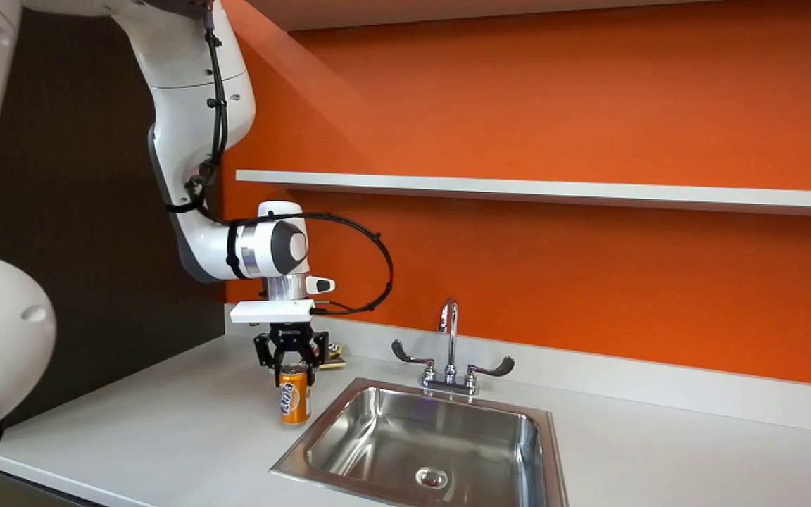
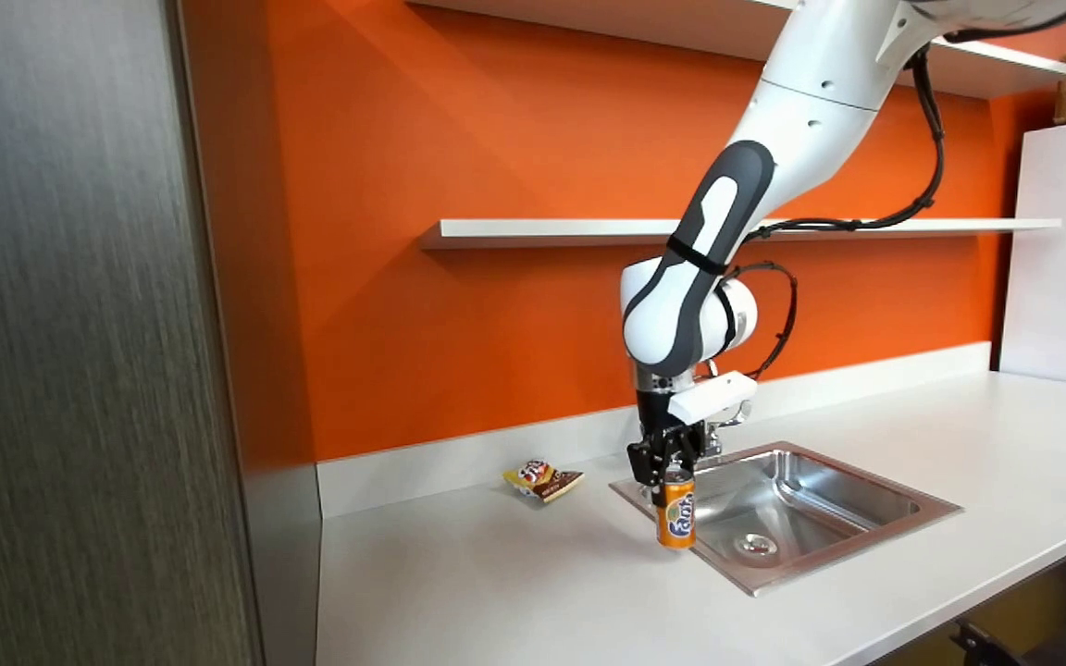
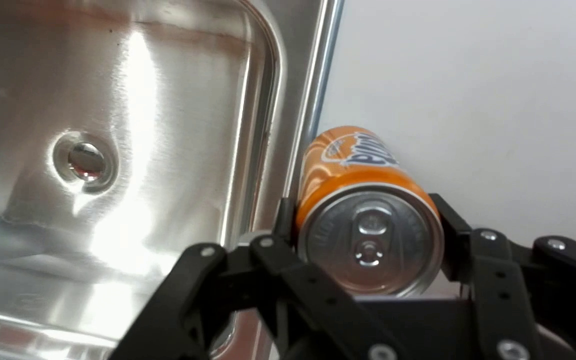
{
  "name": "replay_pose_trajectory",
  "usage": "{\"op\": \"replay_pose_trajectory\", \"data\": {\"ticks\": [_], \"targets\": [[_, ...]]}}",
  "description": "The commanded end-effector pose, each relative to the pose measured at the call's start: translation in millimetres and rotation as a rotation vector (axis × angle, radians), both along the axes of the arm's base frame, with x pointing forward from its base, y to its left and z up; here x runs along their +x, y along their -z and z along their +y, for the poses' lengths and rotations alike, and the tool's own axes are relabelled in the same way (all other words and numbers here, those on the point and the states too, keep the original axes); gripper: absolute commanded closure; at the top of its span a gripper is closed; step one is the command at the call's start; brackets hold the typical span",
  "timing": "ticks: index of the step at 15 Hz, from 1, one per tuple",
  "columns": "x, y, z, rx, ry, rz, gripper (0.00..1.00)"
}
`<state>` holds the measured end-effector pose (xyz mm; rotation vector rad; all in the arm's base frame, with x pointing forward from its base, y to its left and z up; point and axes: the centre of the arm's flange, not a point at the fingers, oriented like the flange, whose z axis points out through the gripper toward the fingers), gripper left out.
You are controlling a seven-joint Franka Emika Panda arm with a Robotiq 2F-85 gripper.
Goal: Remove the can from the sink
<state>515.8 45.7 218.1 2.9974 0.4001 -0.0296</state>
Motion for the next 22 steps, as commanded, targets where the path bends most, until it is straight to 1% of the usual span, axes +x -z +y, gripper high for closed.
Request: {"op": "replay_pose_trajectory", "data": {"ticks": [1,5,6,7,8,9,10,14,19,22], "targets": [[1,3,10,-0.014,-0.02,0.008,0.61],[-2,8,13,-0.019,-0.025,0.019,0.61],[-3,9,13,-0.02,-0.025,0.022,0.56],[-4,10,14,-0.019,-0.025,0.024,0.2],[-4,11,14,-0.019,-0.023,0.025,0.08],[-5,11,14,-0.019,-0.023,0.026,0.03],[-5,11,14,-0.018,-0.021,0.027,0.0],[-7,1,13,-0.015,-0.012,0.019,0.0],[-10,-25,12,-0.009,0.004,-0.015,0.0],[-14,-43,11,-0.006,0.038,-0.036,0.0]]}}
